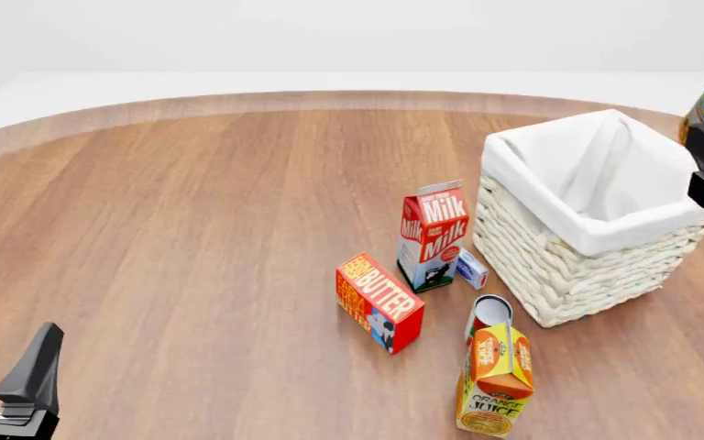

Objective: Pick up the alphabet soup, and put it in the basket.

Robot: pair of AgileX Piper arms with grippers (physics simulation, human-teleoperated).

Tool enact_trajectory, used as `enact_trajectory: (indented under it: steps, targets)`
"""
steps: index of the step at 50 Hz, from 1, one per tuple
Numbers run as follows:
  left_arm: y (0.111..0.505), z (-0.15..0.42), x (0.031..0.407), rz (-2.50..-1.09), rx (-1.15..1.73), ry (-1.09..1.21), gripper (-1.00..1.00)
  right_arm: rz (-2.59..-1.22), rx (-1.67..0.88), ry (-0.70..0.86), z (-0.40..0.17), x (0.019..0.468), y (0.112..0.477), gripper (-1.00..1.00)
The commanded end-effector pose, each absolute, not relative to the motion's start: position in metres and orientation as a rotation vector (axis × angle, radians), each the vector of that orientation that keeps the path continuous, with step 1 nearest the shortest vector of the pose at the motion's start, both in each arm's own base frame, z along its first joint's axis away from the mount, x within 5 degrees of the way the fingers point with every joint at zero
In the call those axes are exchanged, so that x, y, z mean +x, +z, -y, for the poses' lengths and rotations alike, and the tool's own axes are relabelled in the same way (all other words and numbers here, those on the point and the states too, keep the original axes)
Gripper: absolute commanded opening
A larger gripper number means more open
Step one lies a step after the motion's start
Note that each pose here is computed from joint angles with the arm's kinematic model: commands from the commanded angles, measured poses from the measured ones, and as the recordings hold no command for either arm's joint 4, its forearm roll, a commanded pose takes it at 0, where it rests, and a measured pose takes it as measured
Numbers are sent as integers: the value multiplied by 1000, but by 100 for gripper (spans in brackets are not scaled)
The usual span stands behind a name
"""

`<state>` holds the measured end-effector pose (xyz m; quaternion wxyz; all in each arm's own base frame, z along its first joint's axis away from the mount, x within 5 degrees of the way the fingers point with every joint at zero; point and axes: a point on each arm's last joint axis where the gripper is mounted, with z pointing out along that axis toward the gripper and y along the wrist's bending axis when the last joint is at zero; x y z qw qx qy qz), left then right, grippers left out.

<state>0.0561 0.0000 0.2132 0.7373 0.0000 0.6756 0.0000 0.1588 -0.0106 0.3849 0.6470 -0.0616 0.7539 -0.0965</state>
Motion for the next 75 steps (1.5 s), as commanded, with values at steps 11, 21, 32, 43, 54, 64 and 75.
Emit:
enact_trajectory:
  steps: [11,21,32,43,54,64,75]
  targets:
    - [213,0,56,-1484,0,0,100,-1745,-136,-180,8,175,404,-100]
    - [213,0,56,-1484,0,0,100,-1768,-154,-178,7,184,409,-100]
    - [213,0,56,-1484,0,0,100,-1805,-174,-175,5,198,418,-100]
    - [213,0,56,-1484,0,0,100,-1846,-184,-165,4,210,417,-100]
    - [213,0,56,-1484,0,0,100,-1880,-164,-173,9,223,415,-100]
    - [213,0,56,-1484,0,0,100,-1912,-148,-164,11,237,414,-100]
    - [213,0,56,-1484,0,0,100,-1938,-147,-176,14,250,412,-100]
